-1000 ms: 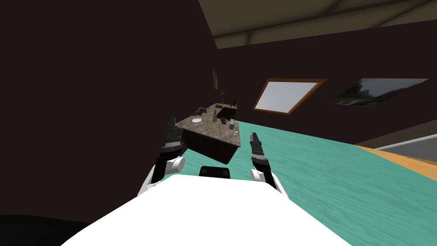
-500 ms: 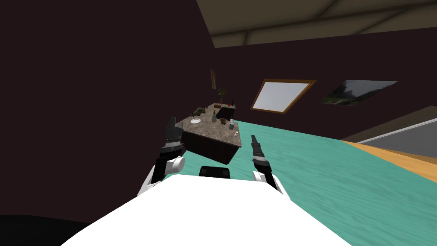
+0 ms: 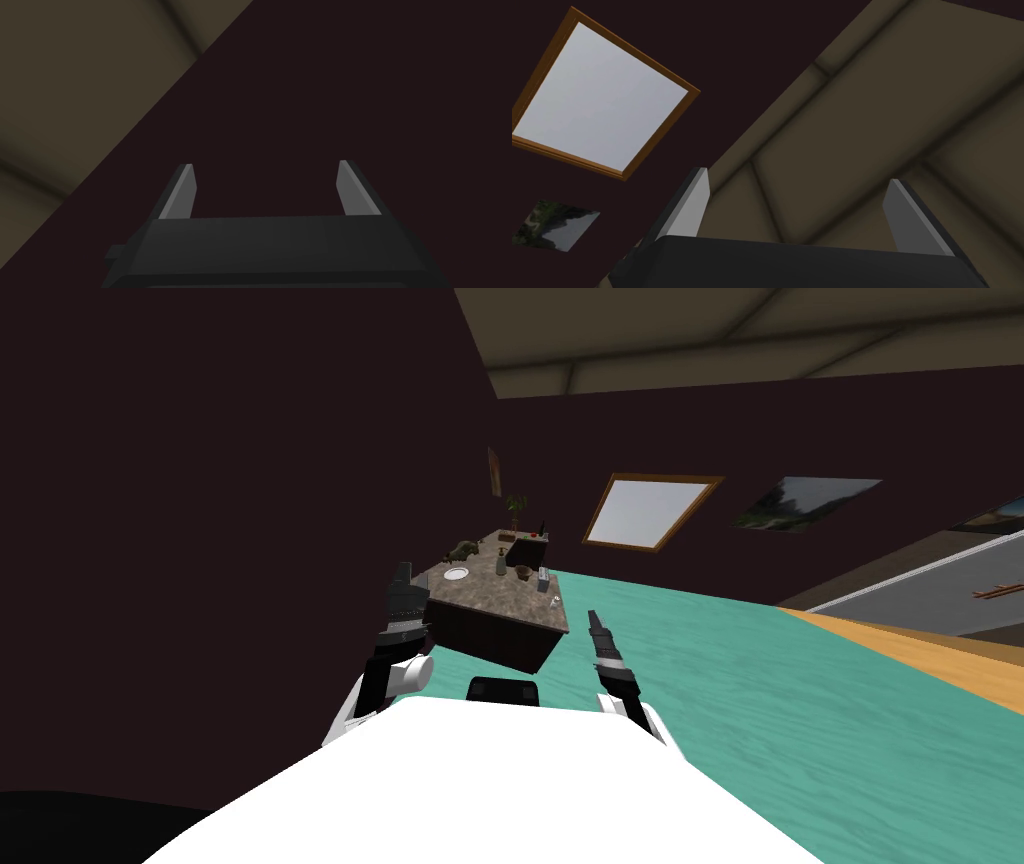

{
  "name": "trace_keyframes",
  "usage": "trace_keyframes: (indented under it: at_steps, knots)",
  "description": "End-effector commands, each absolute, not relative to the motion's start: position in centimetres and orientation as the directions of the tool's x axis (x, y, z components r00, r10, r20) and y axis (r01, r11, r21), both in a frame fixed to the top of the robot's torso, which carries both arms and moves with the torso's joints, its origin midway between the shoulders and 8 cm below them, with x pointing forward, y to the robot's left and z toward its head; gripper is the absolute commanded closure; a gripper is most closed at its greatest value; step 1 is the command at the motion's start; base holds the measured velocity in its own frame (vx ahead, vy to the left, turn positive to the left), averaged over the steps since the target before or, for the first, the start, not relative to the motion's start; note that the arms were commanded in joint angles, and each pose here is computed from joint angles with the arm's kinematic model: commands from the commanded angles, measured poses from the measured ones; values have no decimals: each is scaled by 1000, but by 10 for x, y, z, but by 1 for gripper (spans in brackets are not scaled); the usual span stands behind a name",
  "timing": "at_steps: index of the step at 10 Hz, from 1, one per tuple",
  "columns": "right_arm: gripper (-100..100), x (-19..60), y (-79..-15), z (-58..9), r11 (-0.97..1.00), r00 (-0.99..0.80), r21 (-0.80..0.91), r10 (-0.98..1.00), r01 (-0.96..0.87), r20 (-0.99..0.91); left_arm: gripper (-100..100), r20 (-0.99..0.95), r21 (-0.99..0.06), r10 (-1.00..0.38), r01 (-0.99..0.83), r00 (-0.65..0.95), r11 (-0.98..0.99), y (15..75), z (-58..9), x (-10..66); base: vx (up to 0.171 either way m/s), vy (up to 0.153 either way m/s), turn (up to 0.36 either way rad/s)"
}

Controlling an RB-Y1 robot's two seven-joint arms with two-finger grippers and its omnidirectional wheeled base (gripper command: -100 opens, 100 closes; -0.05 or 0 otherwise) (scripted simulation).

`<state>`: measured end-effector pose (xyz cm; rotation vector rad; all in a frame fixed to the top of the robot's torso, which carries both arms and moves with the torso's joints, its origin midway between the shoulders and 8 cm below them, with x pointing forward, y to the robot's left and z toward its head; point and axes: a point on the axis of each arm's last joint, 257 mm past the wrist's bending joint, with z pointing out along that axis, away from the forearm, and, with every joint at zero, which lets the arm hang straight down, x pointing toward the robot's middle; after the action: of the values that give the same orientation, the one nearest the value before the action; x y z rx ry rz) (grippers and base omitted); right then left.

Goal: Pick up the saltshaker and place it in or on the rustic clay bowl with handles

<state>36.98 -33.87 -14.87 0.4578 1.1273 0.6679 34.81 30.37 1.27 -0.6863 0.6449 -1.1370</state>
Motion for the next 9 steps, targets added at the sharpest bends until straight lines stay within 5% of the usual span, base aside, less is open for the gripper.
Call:
trace_keyframes:
  at_steps: [1,9]
  knots:
    - [-100,370,-343,-157,750,275,621,661,-228,-698,0,-111,-767,-951,583,290,267,304,13,348,35,78,-60]
    - [-100,366,-386,-212,893,250,448,446,-52,-860,0,-111,-767,-951,583,290,267,304,13,348,27,70,-65]
